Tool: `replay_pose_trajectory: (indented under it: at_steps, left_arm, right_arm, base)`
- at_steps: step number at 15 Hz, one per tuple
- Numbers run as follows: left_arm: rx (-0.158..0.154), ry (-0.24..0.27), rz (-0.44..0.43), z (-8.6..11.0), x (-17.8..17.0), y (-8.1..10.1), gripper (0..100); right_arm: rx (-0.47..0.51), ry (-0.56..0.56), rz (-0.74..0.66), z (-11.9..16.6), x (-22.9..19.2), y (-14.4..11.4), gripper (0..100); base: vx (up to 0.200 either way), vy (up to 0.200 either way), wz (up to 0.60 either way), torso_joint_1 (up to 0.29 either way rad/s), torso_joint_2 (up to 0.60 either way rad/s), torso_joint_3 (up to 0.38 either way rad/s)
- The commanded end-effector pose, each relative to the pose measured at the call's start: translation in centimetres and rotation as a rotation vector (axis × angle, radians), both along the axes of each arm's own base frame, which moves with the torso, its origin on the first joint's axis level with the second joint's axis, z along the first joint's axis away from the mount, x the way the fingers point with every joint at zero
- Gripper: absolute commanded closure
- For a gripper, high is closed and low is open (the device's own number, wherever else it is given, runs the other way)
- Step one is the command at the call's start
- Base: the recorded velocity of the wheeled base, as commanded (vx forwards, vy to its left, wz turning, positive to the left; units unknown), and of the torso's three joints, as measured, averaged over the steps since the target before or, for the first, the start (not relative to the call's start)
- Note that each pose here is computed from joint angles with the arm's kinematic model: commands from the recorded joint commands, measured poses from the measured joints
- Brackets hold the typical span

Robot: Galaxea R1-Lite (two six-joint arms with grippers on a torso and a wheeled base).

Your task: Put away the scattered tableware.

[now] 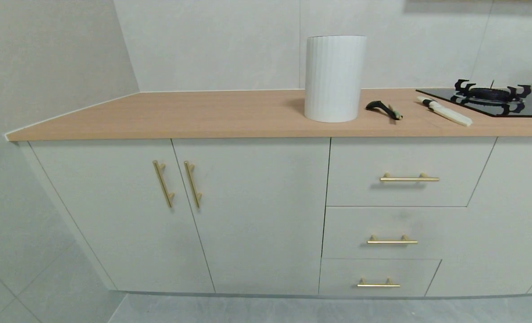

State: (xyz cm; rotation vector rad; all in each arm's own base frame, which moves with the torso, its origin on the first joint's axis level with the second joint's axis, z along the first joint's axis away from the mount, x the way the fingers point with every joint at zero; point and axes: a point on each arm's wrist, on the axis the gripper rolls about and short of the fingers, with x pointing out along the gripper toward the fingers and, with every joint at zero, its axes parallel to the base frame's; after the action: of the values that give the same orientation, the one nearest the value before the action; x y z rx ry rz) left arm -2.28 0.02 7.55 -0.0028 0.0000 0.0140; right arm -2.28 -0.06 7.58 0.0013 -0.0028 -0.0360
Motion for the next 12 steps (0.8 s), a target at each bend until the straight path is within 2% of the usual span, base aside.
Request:
replay_pose_trajectory:
  at_steps: [1, 3, 12]
  left_arm:
    - [0.000, 0.000, 0.001, 0.00, 0.00, 0.00, 0]
    - [0.000, 0.000, 0.001, 0.00, 0.00, 0.00, 0]
    - [0.000, 0.000, 0.001, 0.00, 0.00, 0.00, 0]
  right_arm:
    - [0.000, 0.001, 0.001, 0.01, 0.01, 0.00, 0]
    - [-0.001, 0.000, 0.001, 0.00, 0.00, 0.00, 0]
    - [-0.004, 0.000, 0.002, 0.00, 0.00, 0.00, 0]
  base:
    - [0.200, 0.000, 0.00, 0.002, 0.00, 0.007]
    - [0.200, 0.000, 0.00, -0.002, 0.00, 0.002]
    - [0.000, 0.000, 0.00, 0.000, 0.00, 0.000]
